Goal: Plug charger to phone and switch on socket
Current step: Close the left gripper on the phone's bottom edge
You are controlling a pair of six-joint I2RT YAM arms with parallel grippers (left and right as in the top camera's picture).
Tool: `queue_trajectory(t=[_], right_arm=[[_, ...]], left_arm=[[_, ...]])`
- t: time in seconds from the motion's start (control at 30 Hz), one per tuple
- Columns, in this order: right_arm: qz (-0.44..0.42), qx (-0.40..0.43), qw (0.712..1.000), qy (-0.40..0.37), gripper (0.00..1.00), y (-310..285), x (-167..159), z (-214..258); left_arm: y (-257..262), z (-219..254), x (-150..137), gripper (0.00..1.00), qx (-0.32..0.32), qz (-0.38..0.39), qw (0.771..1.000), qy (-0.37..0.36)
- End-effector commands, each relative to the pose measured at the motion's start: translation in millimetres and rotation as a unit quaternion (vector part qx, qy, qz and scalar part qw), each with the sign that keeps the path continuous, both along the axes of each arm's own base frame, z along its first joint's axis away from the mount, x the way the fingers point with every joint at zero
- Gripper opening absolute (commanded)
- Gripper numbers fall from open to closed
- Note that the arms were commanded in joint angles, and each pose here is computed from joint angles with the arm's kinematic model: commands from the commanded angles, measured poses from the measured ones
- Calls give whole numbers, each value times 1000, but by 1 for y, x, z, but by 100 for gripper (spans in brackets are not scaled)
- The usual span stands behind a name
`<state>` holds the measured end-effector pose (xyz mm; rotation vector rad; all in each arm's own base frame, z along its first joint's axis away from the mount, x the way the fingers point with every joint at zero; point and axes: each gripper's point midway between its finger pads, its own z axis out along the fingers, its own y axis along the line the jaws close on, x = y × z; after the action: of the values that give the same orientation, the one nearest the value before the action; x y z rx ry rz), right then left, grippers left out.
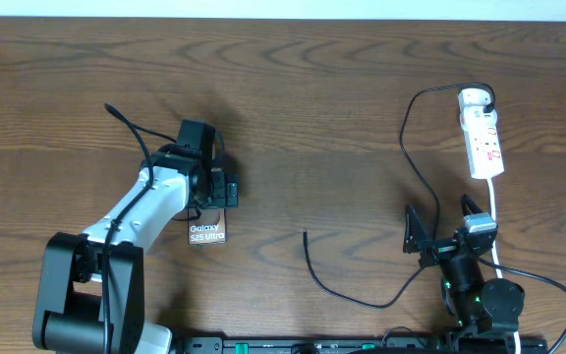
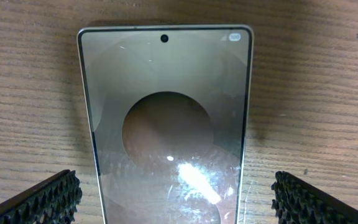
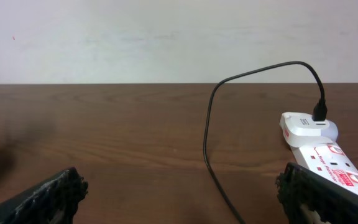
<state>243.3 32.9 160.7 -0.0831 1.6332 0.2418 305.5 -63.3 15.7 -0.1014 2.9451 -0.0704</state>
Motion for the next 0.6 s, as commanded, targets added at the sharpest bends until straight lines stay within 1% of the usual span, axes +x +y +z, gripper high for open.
queue_trajectory(t=[0.0, 0.57], right_arm=[[2, 4, 1000, 4, 99, 2, 0, -2], [2, 4, 1000, 4, 99, 2, 0, -2]], left_arm=[[4, -7, -6, 98, 10, 2, 1000, 10], [4, -12, -8, 98, 9, 2, 1000, 7]])
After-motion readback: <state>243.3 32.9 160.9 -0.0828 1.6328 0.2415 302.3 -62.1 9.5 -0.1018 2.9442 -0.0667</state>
